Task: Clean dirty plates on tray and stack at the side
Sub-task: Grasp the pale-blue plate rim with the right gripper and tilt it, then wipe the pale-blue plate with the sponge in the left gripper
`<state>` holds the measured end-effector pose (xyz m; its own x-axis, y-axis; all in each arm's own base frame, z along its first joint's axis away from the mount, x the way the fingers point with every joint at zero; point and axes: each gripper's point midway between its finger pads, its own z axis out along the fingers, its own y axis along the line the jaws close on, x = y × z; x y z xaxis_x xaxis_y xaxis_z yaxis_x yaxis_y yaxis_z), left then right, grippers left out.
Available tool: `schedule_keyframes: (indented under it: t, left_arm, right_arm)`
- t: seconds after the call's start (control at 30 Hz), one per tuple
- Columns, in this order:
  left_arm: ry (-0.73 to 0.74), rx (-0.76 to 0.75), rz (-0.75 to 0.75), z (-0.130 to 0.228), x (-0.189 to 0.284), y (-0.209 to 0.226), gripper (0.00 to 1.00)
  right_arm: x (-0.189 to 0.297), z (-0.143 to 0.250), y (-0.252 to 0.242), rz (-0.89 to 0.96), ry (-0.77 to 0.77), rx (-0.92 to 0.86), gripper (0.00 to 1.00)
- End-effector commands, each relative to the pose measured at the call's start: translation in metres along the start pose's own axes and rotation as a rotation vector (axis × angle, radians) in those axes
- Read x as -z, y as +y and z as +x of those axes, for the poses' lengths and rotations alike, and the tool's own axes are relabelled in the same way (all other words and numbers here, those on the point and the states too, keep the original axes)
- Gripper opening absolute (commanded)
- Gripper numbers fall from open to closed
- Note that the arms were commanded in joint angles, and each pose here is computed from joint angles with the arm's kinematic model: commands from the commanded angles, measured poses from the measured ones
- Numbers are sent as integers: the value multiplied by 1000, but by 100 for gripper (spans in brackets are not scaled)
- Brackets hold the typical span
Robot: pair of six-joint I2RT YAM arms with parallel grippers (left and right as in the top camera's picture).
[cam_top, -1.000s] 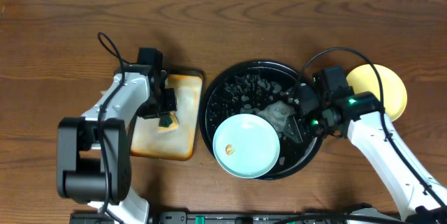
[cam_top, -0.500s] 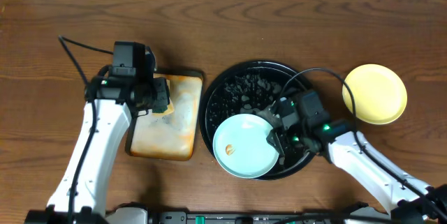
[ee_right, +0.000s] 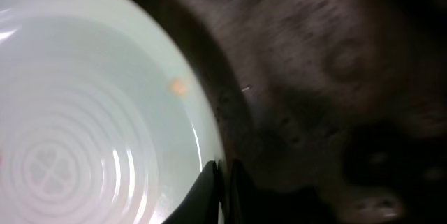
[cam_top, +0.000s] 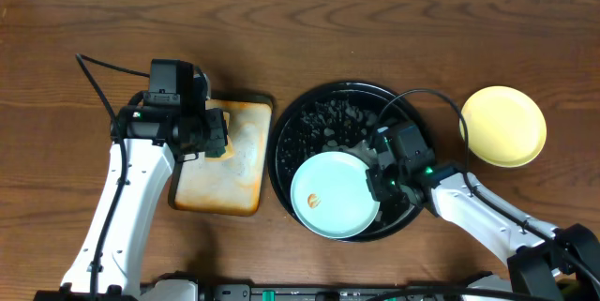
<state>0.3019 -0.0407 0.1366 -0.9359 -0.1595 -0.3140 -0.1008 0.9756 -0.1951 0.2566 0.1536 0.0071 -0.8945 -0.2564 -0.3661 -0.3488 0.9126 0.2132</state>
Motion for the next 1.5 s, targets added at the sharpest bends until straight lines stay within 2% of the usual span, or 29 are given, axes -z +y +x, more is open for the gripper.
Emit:
schedule_keyframes:
  t: [0.0, 0.13, 0.3, 0.43, 0.53, 0.57, 0.63, 0.73, 0.93, 1.13, 1.33, 1.47]
  left_arm:
    - [-18, -11, 27, -5, 6, -6, 8]
    - [-15, -13, 79, -5, 7, -15, 8]
    - [-20, -35, 132, -6, 7, -29, 8]
    - [-35, -95, 187, -7, 7, -52, 8]
    - [-55, -151, 209, -7, 7, -70, 8]
    - [-60, -166, 215, -7, 7, -75, 8]
    - [-64, -184, 221, -6, 7, -81, 8]
    - [-62, -194, 226, -4, 7, -84, 8]
    - [-65, -202, 240, -4, 7, -89, 8]
    - [-34, -181, 285, 3, -10, -126, 8]
    - [50, -174, 307, 23, -55, -169, 8]
    - [90, -195, 314, 38, -75, -187, 8]
  right_arm:
    - [7, -28, -29, 151, -90, -23, 3]
    - [13, -48, -46, 254, -179, -23, 1]
    - [21, -55, -63, 358, -226, -75, 2]
    - [22, -60, -64, 379, -229, 23, 3]
    - [22, -60, -63, 379, -230, 34, 35]
    - [22, -59, -63, 373, -222, 34, 42]
    - [18, -52, -56, 327, -193, 24, 49]
    - [11, -39, -41, 197, -134, -18, 51]
    - [12, -34, -52, 171, -118, -127, 52]
    - [13, -35, -46, 32, -115, -179, 35]
    - [13, -35, -42, -1, -111, -188, 22]
    - [9, -32, -43, 3, -95, -200, 18]
